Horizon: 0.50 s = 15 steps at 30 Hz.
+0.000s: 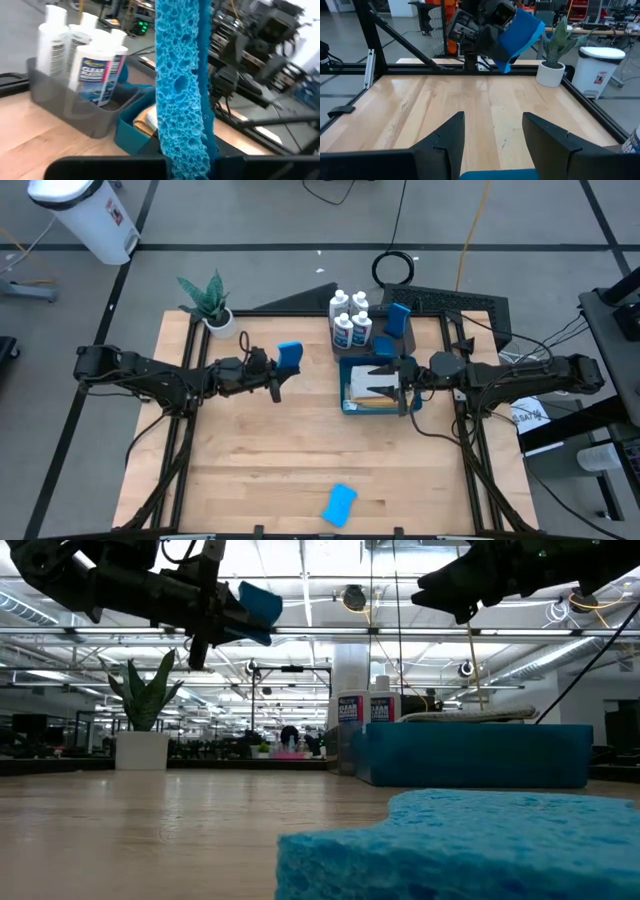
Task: Pick & Place Kitchen Items
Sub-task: Put the blue dishwashing sponge into the right black bin
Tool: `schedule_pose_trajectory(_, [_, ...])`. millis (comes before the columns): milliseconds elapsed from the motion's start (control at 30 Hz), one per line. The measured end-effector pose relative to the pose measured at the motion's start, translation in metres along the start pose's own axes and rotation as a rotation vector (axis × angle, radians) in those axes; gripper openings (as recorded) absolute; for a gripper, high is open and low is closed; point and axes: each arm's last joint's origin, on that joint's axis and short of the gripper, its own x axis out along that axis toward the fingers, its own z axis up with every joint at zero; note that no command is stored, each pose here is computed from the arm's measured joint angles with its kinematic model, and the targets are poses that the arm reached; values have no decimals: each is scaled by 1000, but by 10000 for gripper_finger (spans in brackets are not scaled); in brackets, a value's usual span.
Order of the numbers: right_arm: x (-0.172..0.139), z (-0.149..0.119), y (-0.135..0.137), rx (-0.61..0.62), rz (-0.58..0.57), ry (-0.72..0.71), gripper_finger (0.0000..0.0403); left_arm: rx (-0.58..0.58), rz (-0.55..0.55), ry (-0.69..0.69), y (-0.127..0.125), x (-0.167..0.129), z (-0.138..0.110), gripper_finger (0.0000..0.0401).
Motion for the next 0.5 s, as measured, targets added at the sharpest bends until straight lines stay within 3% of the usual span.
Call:
schedule_pose_trajectory(267, [0, 6, 0, 11, 2, -57, 171, 183, -141, 57, -4, 0, -2, 11])
schedule_pose_trajectory(500, [-4, 4, 0, 128, 10, -28, 171, 319, -213, 80, -5, -2, -2, 8])
